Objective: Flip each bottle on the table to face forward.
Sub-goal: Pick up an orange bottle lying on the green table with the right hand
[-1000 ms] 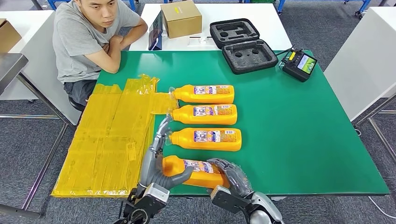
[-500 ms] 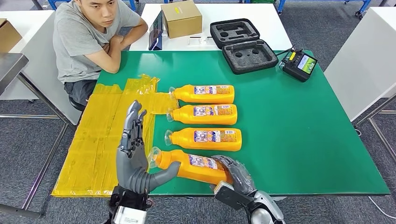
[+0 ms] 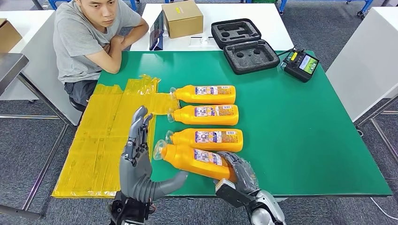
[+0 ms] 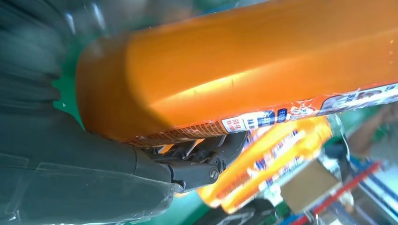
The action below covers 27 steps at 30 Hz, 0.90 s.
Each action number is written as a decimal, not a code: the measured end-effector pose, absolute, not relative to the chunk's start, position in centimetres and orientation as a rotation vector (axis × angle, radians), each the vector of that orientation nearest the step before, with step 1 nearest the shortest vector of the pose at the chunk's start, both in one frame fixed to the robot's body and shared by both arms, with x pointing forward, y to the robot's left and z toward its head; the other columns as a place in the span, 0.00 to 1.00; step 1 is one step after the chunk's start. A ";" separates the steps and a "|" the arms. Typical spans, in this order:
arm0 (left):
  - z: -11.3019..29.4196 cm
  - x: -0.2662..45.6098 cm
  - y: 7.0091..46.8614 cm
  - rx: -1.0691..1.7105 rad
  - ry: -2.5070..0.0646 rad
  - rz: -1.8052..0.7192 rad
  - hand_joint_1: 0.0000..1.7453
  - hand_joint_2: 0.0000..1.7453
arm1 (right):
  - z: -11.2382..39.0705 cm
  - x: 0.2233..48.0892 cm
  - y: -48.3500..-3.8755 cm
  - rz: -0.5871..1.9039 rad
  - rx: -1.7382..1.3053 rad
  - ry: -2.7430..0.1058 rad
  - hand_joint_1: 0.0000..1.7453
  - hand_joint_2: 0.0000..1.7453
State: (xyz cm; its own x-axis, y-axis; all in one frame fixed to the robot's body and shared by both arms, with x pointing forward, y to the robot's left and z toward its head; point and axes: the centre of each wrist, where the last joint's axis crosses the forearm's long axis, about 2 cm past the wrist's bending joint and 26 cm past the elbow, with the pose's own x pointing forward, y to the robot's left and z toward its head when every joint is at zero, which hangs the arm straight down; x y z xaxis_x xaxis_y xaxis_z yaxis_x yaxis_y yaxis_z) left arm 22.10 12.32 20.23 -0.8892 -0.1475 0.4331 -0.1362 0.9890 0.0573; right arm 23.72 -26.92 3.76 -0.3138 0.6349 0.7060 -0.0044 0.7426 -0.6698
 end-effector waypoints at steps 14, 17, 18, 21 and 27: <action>14.0 23.1 12.3 0.070 -2.288 0.121 0.00 1.00 | 5.2 22.5 -27.7 0.463 -0.511 -1.898 1.00 1.00; 13.2 23.0 12.9 0.105 -2.235 0.173 0.00 1.00 | 5.2 22.3 -27.7 0.437 -0.502 -1.914 1.00 1.00; 13.0 23.0 13.1 0.115 -2.226 0.182 0.00 1.00 | 5.2 22.3 -27.7 0.433 -0.500 -1.917 1.00 1.00; 12.8 23.0 13.4 0.140 -2.214 0.193 0.00 1.00 | 5.2 22.2 -27.7 0.422 -0.501 -1.923 1.00 1.00; 12.9 22.9 13.4 0.161 -2.217 0.212 0.00 1.00 | 5.3 22.3 -27.9 0.368 -0.530 -1.933 1.00 1.00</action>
State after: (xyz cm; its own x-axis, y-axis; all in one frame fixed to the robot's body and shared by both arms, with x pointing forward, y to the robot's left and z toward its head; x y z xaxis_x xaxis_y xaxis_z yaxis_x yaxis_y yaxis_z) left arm 22.94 13.39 12.94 -0.6064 -0.0409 0.7941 -0.1909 0.9770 -0.0955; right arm 22.26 -27.87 5.27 -0.3520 0.5192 0.7788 0.1968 0.8545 -0.4808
